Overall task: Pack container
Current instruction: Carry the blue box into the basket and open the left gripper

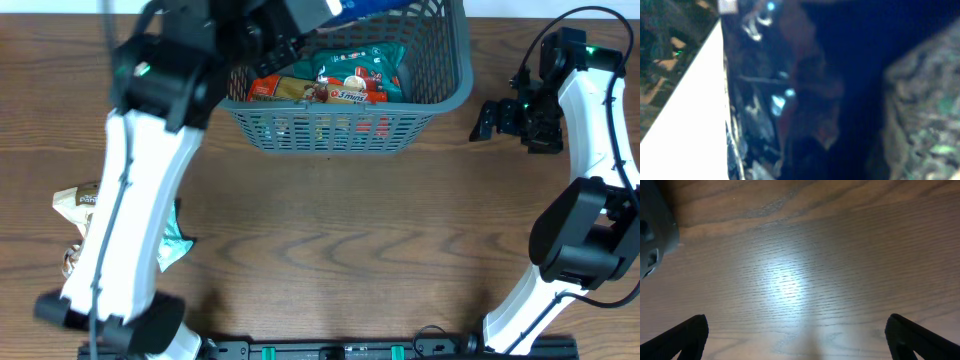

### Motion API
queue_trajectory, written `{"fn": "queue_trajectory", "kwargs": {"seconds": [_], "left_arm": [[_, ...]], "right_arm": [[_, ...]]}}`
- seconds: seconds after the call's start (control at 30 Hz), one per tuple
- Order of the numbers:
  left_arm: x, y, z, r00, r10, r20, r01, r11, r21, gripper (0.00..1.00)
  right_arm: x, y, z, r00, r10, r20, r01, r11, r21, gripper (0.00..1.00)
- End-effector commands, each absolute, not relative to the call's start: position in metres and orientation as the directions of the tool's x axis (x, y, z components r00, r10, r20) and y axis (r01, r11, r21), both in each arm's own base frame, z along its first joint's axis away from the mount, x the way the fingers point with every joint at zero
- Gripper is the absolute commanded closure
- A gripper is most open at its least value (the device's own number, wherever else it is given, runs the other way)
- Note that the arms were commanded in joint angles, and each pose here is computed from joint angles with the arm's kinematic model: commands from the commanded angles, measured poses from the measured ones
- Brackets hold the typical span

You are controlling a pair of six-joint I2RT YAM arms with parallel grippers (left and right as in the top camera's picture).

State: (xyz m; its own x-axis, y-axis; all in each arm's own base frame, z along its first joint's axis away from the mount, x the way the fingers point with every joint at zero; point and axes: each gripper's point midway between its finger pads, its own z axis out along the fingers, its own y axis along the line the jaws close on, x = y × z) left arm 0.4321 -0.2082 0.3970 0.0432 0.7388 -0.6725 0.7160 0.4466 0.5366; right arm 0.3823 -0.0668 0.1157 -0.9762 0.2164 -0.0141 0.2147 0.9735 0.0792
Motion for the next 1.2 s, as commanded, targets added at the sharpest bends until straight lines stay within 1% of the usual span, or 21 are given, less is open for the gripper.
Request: {"fn": "queue_trajectory", "kwargs": {"seconds": [0.0, 0.07, 0.27, 0.37, 0.43, 0.47, 0.5, 0.53, 0.57, 0.63, 0.67, 0.77, 0.93, 1.0, 1.07, 1.17], "left_arm": [[0.457, -0.219, 0.360, 0.059, 0.784, -0.618, 0.747, 0.376, 0.548, 0.94], [0.469, -0.224, 0.331, 0.050, 0.807, -0.588, 0.775, 0.340, 0.532, 0.94], [0.497, -0.234, 0.251, -0.029, 0.839, -0.543, 0.843, 0.312, 0.438, 0.94], [0.502, -0.237, 0.226, -0.060, 0.846, -0.530, 0.862, 0.312, 0.399, 0.94], [0.503, -0.238, 0.217, -0.074, 0.847, -0.526, 0.868, 0.314, 0.384, 0.94], [0.503, -0.237, 0.215, -0.076, 0.848, -0.524, 0.870, 0.314, 0.381, 0.89], [0.503, -0.238, 0.213, -0.078, 0.849, -0.523, 0.871, 0.313, 0.378, 0.83], [0.503, -0.238, 0.213, -0.078, 0.849, -0.523, 0.871, 0.313, 0.378, 0.69], [0.503, -0.237, 0.213, -0.083, 0.847, -0.525, 0.870, 0.318, 0.376, 0.52], [0.503, -0.237, 0.216, -0.104, 0.837, -0.537, 0.866, 0.341, 0.365, 0.11], [0.503, -0.237, 0.217, -0.121, 0.829, -0.545, 0.863, 0.359, 0.355, 0.01], [0.499, -0.236, 0.224, -0.186, 0.798, -0.574, 0.850, 0.424, 0.313, 0.01], [0.487, -0.231, 0.245, -0.330, 0.704, -0.629, 0.799, 0.563, 0.212, 0.01], [0.484, -0.229, 0.259, -0.330, 0.687, -0.647, 0.786, 0.580, 0.215, 0.01], [0.482, -0.224, 0.279, -0.311, 0.677, -0.666, 0.765, 0.595, 0.248, 0.01], [0.476, -0.213, 0.320, -0.304, 0.629, -0.715, 0.698, 0.658, 0.283, 0.01]], "right_arm": [[0.384, -0.059, 0.120, -0.983, 0.183, -0.025, 0.180, 0.980, 0.087, 0.01], [0.384, -0.058, 0.120, -0.983, 0.181, -0.027, 0.178, 0.980, 0.086, 0.01], [0.384, -0.058, 0.120, -0.983, 0.181, -0.028, 0.178, 0.980, 0.086, 0.01], [0.384, -0.058, 0.120, -0.983, 0.181, -0.028, 0.178, 0.980, 0.086, 0.01], [0.384, -0.058, 0.120, -0.983, 0.181, -0.028, 0.178, 0.980, 0.086, 0.01], [0.384, -0.058, 0.120, -0.983, 0.179, -0.028, 0.176, 0.981, 0.086, 0.01], [0.384, -0.058, 0.120, -0.984, 0.177, -0.029, 0.174, 0.981, 0.086, 0.01], [0.384, -0.058, 0.120, -0.985, 0.173, -0.029, 0.170, 0.982, 0.086, 0.01], [0.384, -0.058, 0.120, -0.985, 0.170, -0.029, 0.167, 0.982, 0.086, 0.01], [0.384, -0.058, 0.120, -0.985, 0.170, -0.029, 0.167, 0.982, 0.086, 0.01], [0.384, -0.058, 0.120, -0.985, 0.170, -0.029, 0.167, 0.982, 0.086, 0.01], [0.384, -0.058, 0.120, -0.985, 0.170, -0.029, 0.167, 0.982, 0.086, 0.01], [0.384, -0.058, 0.120, -0.985, 0.170, -0.029, 0.167, 0.982, 0.086, 0.01], [0.384, -0.058, 0.120, -0.985, 0.170, -0.028, 0.167, 0.982, 0.086, 0.01], [0.384, -0.058, 0.120, -0.985, 0.170, -0.027, 0.168, 0.982, 0.086, 0.01], [0.384, -0.058, 0.120, -0.985, 0.170, -0.026, 0.168, 0.982, 0.086, 0.01]]}}
